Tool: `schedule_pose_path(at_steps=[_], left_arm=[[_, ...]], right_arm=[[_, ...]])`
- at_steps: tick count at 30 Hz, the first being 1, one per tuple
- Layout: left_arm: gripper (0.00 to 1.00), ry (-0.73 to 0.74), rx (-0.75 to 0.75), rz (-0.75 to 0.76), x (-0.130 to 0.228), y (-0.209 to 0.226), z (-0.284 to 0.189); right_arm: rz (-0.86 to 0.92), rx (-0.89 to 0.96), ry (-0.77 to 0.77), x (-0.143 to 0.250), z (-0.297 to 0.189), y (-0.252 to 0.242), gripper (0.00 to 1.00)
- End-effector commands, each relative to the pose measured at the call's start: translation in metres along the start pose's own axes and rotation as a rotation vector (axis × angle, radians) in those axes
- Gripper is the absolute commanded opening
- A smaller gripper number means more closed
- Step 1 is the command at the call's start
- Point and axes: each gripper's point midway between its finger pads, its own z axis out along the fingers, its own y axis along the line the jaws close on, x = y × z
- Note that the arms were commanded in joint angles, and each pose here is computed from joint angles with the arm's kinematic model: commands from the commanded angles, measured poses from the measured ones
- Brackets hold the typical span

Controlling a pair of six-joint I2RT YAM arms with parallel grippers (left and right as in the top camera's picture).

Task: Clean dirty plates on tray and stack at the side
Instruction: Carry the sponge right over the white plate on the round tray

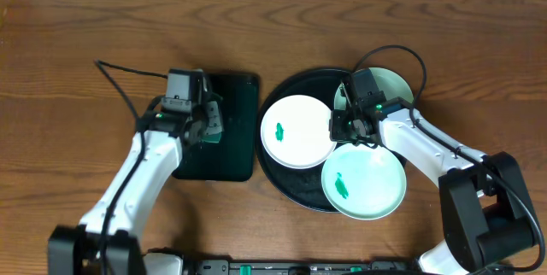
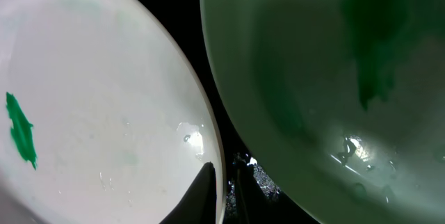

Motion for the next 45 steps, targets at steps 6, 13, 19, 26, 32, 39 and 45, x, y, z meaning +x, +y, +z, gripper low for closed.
schedule_pose_path(at_steps=[6,13,19,26,32,39,45], left_arm=[[0.06,0.047,0.004,-0.014,0.008,-0.001,0.024],[0.07,-0.041,0.073,-0.058,-0.011,-0.014,-0.003],[0.07,-0.202,0.207,-0.061,-0.04,-0.036,-0.053],[0.07,-0.263,0.231,-0.05,-0.049,-0.042,-0.074],[0.07,-0.246,0.201,-0.056,-0.065,-0.043,-0.091],[0.07,-0.092,0.031,-0.034,-0.087,-0.031,-0.105],[0.07,0.08,-0.025,-0.032,-0.081,-0.03,-0.078]], right_arm=[[-0.026,0.006,0.009,0.005,0.003,0.001,0.04],[-0.026,0.006,0.009,0.005,0.003,0.001,0.04],[-0.026,0.005,0.008,0.004,0.003,0.002,0.2],[-0.026,0.004,0.006,0.004,0.003,0.002,0.17],[-0.026,0.004,0.006,0.004,0.003,0.002,0.01],[-0.026,0.003,0.006,0.004,0.003,0.002,0.01],[-0.027,0.005,0.005,0.004,0.003,0.002,0.18]])
